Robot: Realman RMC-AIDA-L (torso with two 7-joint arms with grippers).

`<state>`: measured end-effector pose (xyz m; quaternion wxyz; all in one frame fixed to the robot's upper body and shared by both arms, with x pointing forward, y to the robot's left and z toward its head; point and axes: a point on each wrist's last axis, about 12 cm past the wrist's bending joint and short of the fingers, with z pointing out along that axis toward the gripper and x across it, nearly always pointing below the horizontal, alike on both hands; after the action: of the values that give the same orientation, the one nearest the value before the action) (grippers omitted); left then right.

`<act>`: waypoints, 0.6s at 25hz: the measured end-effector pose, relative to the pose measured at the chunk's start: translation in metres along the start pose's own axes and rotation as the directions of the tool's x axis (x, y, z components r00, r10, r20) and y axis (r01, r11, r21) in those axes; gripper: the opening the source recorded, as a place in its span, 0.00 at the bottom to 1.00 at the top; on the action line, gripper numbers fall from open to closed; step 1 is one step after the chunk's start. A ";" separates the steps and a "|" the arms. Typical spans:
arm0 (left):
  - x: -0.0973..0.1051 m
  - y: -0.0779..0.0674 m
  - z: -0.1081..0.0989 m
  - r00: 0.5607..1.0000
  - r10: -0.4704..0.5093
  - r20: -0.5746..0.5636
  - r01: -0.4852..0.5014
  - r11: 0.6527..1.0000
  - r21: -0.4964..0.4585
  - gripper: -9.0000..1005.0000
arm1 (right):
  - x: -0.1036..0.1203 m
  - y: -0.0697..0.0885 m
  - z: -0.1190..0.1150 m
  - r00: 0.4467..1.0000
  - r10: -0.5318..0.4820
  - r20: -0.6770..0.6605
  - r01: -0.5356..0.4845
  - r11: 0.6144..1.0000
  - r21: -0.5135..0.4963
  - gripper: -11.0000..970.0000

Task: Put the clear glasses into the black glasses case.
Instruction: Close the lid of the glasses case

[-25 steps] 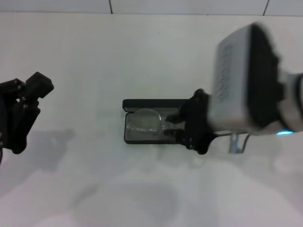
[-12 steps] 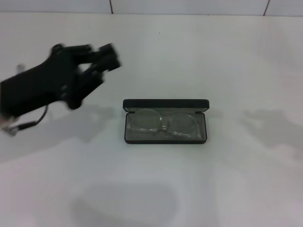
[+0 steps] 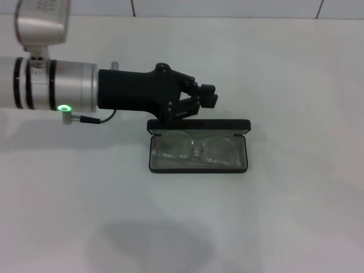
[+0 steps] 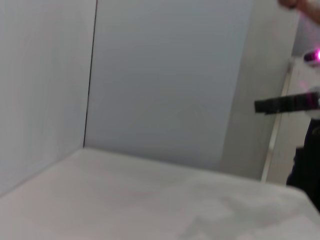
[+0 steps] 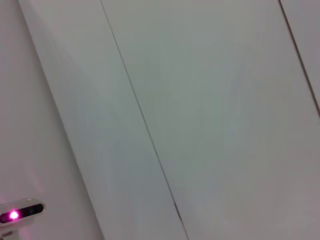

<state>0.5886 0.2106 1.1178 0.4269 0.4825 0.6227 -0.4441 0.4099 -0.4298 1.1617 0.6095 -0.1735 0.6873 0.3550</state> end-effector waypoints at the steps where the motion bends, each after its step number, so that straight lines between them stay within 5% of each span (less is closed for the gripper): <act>1: 0.000 0.001 0.002 1.000 0.000 -0.019 0.000 1.000 -0.001 0.16 | 0.011 -0.001 -0.001 1.000 0.023 -0.005 -0.023 1.000 0.002 0.23; 15: 0.010 0.003 0.032 0.979 0.004 -0.203 -0.009 1.000 -0.022 0.22 | 0.029 -0.005 0.011 0.997 0.062 -0.037 -0.063 0.998 -0.024 0.23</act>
<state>0.5934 0.1823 1.1001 0.3682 0.5223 0.6665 -0.3839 0.4151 -0.4197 1.1327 0.5833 -0.1661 0.6989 0.3790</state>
